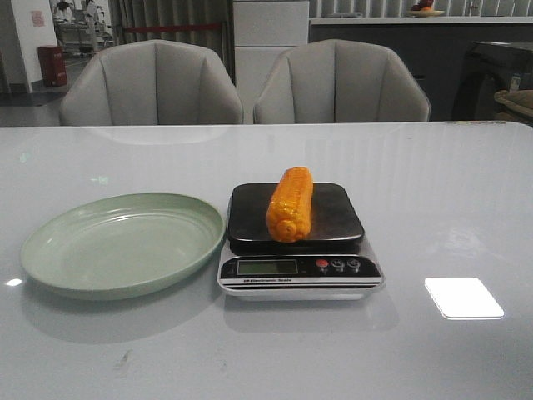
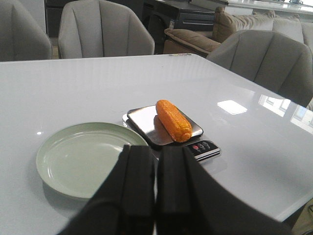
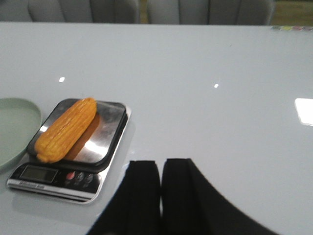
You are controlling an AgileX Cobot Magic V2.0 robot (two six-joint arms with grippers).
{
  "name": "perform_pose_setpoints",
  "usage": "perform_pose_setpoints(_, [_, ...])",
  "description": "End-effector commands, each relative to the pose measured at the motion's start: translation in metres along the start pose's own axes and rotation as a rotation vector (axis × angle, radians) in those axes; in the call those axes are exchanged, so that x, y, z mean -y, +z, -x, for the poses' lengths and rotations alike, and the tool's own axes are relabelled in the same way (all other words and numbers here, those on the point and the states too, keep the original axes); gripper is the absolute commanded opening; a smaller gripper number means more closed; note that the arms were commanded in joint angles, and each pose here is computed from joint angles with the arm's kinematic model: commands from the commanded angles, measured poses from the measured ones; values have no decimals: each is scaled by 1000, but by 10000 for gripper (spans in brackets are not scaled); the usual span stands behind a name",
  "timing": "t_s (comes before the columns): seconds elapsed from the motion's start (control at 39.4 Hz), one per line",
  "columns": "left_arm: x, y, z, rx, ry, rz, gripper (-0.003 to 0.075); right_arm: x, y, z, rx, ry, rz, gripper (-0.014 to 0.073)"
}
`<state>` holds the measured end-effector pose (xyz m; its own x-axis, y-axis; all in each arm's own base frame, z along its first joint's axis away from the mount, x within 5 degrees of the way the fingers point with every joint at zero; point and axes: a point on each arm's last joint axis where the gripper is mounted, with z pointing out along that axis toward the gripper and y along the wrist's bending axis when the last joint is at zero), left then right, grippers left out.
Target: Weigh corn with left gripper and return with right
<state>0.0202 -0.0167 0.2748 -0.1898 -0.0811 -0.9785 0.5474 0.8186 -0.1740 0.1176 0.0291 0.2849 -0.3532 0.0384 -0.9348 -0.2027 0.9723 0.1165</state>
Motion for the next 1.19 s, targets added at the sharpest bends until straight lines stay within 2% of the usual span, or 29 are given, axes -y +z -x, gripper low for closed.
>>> perform_pose_setpoints(0.0, [2, -7, 13, 113, -1, -18, 113, -11, 7, 28, 29, -19, 57, 179])
perform_pose_setpoints(0.1, [2, -7, 13, 113, -1, -18, 113, -21, 21, 46, -55, -43, 89, 209])
perform_pose_setpoints(0.41, [2, -7, 13, 113, -1, -18, 113, -44, 77, 80, -314, -80, 116, 487])
perform_pose_setpoints(0.51, [2, -7, 13, 113, -1, -18, 113, -56, 96, 86, -353, -99, 141, 533])
perform_pose_setpoints(0.61, [2, -7, 13, 113, -1, -18, 113, -74, 113, 90, -387, -116, 182, 549])
perform_pose_setpoints(0.69, [2, -7, 13, 113, -1, -18, 113, -88, 129, 96, -432, -68, 194, 549])
perform_pose_setpoints(0.91, [2, -7, 13, 113, -1, -18, 113, -113, 182, 98, -650, -8, 153, 542])
perform_pose_setpoints(1.17, [2, -7, 13, 113, -1, -18, 113, -138, 226, 93, -709, 98, 94, 542])
